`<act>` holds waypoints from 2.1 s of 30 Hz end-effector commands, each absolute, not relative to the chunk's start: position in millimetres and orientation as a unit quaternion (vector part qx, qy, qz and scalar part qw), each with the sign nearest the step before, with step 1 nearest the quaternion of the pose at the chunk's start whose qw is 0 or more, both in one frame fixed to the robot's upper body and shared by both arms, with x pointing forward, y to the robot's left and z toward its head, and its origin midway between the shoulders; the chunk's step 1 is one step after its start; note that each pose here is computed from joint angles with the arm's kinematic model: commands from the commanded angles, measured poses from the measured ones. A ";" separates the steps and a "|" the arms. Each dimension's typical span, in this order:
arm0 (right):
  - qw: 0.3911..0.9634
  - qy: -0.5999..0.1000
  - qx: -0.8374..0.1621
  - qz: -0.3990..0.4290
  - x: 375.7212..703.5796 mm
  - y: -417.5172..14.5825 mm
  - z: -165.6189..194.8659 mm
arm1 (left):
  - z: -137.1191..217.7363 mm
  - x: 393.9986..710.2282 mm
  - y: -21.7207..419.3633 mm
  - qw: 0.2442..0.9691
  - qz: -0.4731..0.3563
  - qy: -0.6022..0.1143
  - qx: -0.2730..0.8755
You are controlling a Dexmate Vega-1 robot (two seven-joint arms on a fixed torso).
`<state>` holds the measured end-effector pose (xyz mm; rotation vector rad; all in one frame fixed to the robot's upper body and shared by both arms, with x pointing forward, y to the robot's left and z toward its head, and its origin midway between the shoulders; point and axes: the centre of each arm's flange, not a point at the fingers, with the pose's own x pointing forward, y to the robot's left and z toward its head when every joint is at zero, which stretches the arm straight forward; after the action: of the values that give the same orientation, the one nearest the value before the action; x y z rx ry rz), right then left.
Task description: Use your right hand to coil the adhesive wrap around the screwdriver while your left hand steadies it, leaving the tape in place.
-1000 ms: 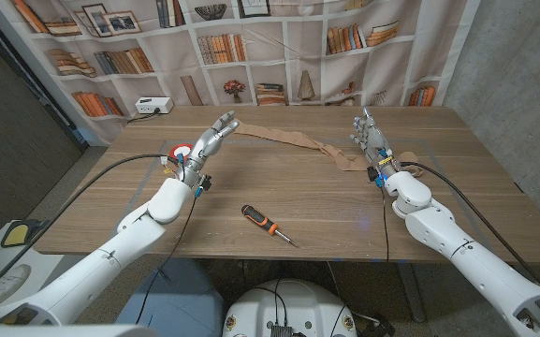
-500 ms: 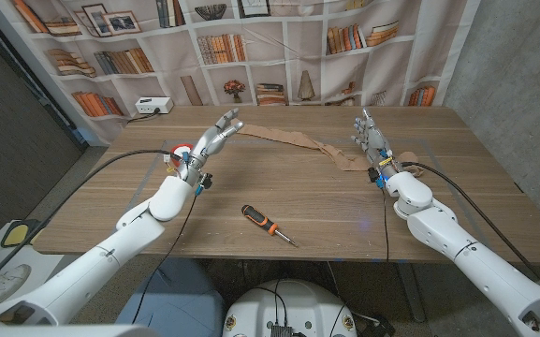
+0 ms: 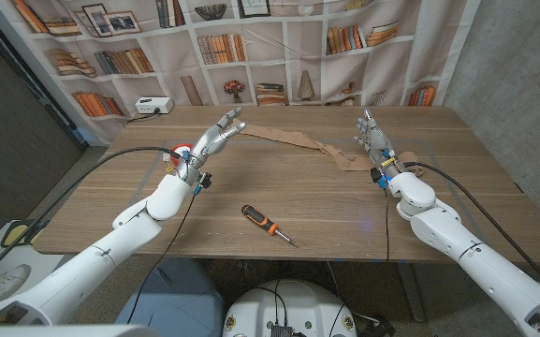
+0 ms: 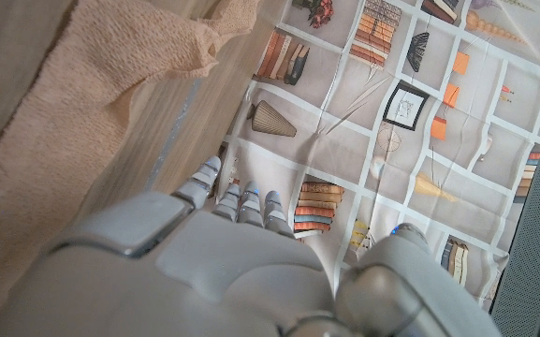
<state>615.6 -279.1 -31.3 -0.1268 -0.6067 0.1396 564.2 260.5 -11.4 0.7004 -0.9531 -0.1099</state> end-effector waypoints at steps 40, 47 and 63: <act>0.953 -0.292 -0.063 0.053 609.6 -291.2 -38.3 | -5.0 520.3 254.3 0.743 -0.033 -0.494 0.451; 0.952 -0.296 -0.052 0.061 610.6 -294.9 -40.5 | -2.6 518.7 251.8 0.731 -0.025 -0.498 0.466; 0.951 -0.297 -0.054 0.062 610.0 -299.4 -41.4 | 0.2 506.2 249.0 0.700 -0.005 -0.505 0.505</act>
<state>609.6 -296.3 -39.3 -0.1112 -0.6067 0.1251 515.1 250.4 -4.3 1.0593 -1.1003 -0.0382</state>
